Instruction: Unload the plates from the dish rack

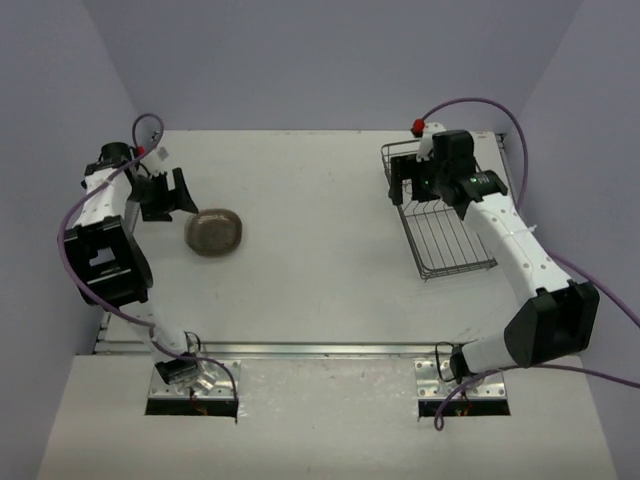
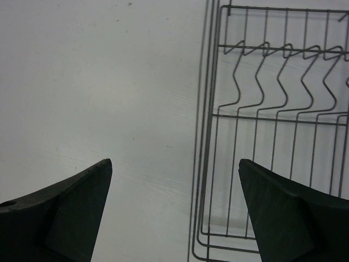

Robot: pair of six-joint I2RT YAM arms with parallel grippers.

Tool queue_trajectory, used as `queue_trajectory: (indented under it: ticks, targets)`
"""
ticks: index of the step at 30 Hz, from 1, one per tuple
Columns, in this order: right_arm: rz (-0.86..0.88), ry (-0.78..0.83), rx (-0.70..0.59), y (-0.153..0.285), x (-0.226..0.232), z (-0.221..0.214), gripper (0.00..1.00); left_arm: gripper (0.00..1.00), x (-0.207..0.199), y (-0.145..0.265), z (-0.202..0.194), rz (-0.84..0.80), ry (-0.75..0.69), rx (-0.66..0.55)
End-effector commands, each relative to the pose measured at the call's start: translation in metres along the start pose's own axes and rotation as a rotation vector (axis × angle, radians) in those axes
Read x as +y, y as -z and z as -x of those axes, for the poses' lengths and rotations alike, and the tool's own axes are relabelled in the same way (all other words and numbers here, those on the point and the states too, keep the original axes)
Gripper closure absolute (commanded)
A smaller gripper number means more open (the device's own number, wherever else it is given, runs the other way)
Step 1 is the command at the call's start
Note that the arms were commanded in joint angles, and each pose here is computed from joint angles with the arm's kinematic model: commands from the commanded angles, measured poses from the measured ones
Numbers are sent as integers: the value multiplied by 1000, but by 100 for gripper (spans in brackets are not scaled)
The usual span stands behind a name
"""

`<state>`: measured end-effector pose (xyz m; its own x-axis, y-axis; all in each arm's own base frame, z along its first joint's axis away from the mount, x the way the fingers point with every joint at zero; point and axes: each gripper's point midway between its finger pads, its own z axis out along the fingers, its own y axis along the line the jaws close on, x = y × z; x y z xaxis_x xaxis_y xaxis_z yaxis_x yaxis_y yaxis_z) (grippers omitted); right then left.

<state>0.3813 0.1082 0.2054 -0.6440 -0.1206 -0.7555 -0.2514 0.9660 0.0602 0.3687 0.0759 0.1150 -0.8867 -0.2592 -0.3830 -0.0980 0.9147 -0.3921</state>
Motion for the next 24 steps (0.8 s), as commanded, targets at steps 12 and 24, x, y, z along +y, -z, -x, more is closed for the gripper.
queue_trajectory:
  ticks: [12, 24]
  targets:
    - [-179, -97, 16, 43, -74, -55, 1, 0, -156, 74, 45, -3, -510, -440]
    - [-174, -111, 45, 43, -72, -66, 1, 0, -164, 68, 23, -39, -533, -473]
